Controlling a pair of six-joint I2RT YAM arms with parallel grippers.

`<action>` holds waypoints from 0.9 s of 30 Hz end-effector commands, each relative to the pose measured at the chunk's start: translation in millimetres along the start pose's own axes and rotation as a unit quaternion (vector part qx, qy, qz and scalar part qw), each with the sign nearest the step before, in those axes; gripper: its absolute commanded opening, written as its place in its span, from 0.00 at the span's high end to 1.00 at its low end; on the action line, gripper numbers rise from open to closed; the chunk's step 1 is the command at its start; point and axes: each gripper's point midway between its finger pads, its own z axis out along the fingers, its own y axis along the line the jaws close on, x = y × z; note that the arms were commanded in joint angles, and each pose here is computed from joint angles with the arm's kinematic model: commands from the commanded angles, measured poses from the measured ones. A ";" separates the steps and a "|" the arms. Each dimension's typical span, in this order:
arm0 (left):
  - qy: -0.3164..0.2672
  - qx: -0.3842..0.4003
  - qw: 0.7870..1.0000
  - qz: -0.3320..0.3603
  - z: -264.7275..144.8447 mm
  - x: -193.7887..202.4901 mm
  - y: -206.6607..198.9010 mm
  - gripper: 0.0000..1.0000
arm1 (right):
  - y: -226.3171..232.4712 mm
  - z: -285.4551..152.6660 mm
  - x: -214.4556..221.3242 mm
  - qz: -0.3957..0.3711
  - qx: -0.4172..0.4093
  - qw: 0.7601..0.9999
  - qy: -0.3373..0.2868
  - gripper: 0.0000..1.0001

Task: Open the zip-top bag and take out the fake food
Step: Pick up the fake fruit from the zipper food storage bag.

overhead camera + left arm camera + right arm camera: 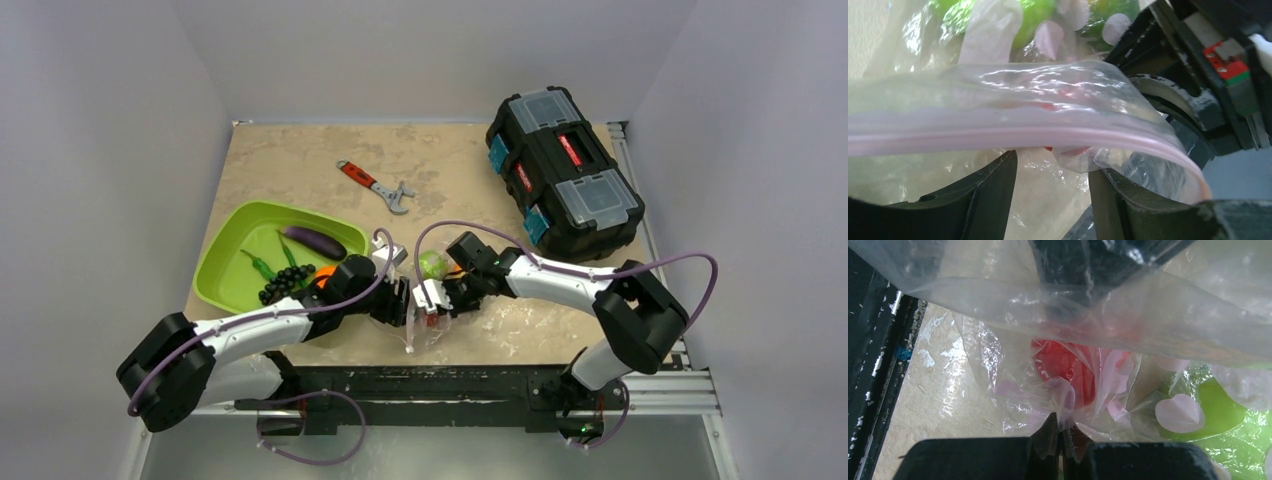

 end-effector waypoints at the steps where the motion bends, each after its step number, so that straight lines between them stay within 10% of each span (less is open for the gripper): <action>1: -0.022 0.061 0.992 0.105 -3.4 -21.9 -26.6 0.46 | -2.9 -9.6 -21.9 -0.044 -0.001 0.998 -0.034 1.00; 27: -0.112 0.134 0.919 0.354 -16.9 7.7 -45.0 0.32 | 41.0 -22.9 -8.0 -0.178 -0.069 0.981 -0.035 1.00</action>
